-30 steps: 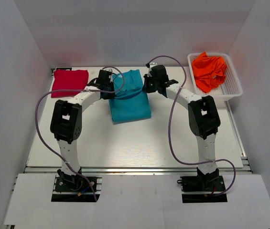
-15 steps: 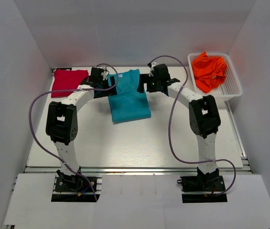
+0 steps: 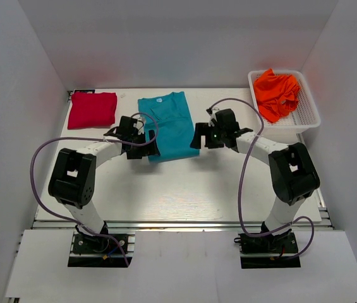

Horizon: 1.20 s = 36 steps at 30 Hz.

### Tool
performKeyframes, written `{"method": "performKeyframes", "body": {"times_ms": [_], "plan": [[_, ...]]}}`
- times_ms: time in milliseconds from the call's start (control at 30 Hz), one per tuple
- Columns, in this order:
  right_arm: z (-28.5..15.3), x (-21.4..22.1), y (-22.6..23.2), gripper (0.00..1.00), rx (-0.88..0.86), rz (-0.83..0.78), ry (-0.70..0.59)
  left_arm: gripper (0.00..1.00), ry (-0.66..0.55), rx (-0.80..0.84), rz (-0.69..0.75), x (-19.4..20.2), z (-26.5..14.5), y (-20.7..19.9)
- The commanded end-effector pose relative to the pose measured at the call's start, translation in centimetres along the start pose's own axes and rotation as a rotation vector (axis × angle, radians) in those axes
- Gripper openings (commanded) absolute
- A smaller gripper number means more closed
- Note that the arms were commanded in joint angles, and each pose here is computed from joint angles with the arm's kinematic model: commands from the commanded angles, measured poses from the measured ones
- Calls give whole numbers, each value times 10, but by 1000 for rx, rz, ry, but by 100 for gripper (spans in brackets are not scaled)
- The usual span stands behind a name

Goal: Fold and stack the t-shirts
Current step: Fold the folded rectangular tshirt in 1/3 of the way

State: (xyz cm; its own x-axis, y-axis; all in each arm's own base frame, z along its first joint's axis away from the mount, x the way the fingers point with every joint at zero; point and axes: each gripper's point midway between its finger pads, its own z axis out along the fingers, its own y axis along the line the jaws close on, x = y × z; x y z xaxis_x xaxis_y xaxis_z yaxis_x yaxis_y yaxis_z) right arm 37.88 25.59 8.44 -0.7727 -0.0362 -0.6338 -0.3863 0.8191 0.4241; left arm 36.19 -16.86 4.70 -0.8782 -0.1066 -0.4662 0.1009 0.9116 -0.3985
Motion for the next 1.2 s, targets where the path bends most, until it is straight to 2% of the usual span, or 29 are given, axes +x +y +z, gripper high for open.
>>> {"method": "performKeyframes", "body": {"times_ms": [0, 33, 133, 167, 300, 467, 567, 600, 633, 667, 833, 900, 933, 1033, 1167], "plan": [[-1, 3, -4, 90, 7, 22, -10, 100, -35, 44, 5, -4, -7, -13], [1, 6, -5, 90, 7, 35, -1, 100, -35, 44, 5, -4, -7, -13], [10, 17, -9, 90, 6, 60, 32, 88, -13, 35, -10, 8, -1, -7], [12, 17, -8, 90, 2, 67, 35, 81, 0, 15, -15, 14, 3, -2], [24, 23, -11, 74, -17, 73, 52, 72, -7, 18, -14, 12, 9, 0], [33, 26, -15, 61, -13, 79, 54, 53, 21, 7, -21, 18, 18, 4], [37, 26, -17, 44, -13, 89, 57, 39, 34, 11, -24, 19, 23, 4], [38, 27, -19, 39, -12, 95, 60, 36, 34, 11, -24, 19, 23, 4], [38, 28, -17, 27, -24, 99, 66, 34, 34, 11, -24, 19, 23, 4], [37, 27, -15, 23, -28, 99, 64, 34, 34, 11, -24, 19, 23, 4], [33, 29, 1, 22, -113, 87, 74, 24, 38, 44, -13, 19, 22, -1], [34, 28, 8, 22, -155, 79, 67, 13, 46, 41, -15, 23, 23, 0], [34, 25, 9, 14, -161, 75, 57, 0, 46, 41, -15, 23, 23, 0], [35, 25, 11, 1, -181, 78, 58, 0, 46, 41, -6, 23, 23, 1], [34, 29, 9, 0, -172, 83, 62, 0, 29, 68, 10, 20, 17, -5]]}}
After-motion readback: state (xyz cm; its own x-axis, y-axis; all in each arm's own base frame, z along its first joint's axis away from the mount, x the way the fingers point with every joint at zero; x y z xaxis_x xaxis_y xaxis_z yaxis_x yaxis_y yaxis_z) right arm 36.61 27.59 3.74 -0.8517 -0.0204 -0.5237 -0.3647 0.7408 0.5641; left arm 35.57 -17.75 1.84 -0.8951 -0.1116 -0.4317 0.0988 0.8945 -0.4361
